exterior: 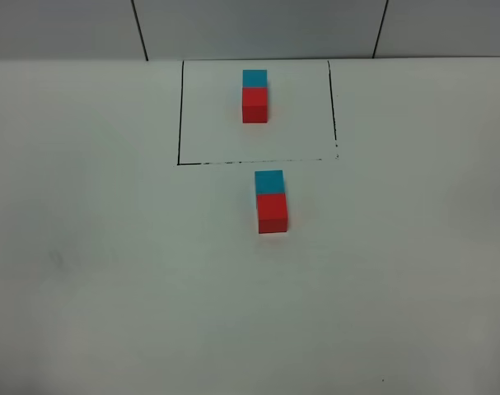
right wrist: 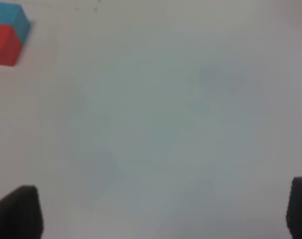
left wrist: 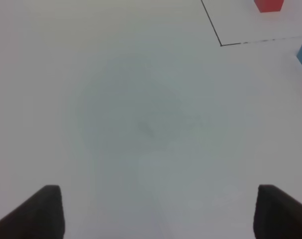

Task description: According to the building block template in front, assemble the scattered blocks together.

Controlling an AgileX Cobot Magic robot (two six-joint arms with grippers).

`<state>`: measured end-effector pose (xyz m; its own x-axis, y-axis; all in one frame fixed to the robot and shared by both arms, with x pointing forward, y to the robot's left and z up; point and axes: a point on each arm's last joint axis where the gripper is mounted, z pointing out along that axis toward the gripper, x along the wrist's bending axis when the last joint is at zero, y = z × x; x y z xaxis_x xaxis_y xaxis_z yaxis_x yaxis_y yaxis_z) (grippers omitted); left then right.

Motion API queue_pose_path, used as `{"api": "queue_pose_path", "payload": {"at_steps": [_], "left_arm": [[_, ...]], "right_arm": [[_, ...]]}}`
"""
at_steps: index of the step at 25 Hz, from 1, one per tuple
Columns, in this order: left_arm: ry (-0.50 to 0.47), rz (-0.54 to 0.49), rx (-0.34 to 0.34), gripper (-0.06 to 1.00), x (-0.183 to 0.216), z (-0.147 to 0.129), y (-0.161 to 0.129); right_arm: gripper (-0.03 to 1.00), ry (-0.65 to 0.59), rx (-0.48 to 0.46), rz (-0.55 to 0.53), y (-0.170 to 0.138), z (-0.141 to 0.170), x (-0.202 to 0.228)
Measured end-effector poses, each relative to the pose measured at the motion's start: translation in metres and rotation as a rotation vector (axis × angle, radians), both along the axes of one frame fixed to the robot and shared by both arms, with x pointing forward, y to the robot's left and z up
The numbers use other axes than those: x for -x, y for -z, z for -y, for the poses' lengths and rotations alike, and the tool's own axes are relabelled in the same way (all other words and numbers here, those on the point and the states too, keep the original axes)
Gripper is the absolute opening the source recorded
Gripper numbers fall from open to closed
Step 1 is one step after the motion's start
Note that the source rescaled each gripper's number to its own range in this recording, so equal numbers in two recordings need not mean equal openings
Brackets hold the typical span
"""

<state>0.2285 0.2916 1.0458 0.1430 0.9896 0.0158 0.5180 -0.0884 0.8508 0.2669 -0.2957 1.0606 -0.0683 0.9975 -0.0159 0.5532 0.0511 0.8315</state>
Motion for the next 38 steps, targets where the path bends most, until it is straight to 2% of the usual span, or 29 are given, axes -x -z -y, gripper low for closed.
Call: {"api": "queue_pose_path", "payload": {"at_steps": [4,13,38], "left_arm": [[0.001,0.0,-0.001,0.69,0.0,0.0,0.0],[0.001,0.0,-0.001,0.69,0.0,0.0,0.0],[0.0,0.0,0.0,0.69,0.0,0.0,0.0]], "right_arm": [[0.91,-0.006,-0.001,-0.01,0.009,0.0,0.011],[0.76,-0.005,-0.007,0.118,0.01,0.001,0.032],[0.75,-0.013,-0.02,0.119,0.01,0.0,0.032]]}}
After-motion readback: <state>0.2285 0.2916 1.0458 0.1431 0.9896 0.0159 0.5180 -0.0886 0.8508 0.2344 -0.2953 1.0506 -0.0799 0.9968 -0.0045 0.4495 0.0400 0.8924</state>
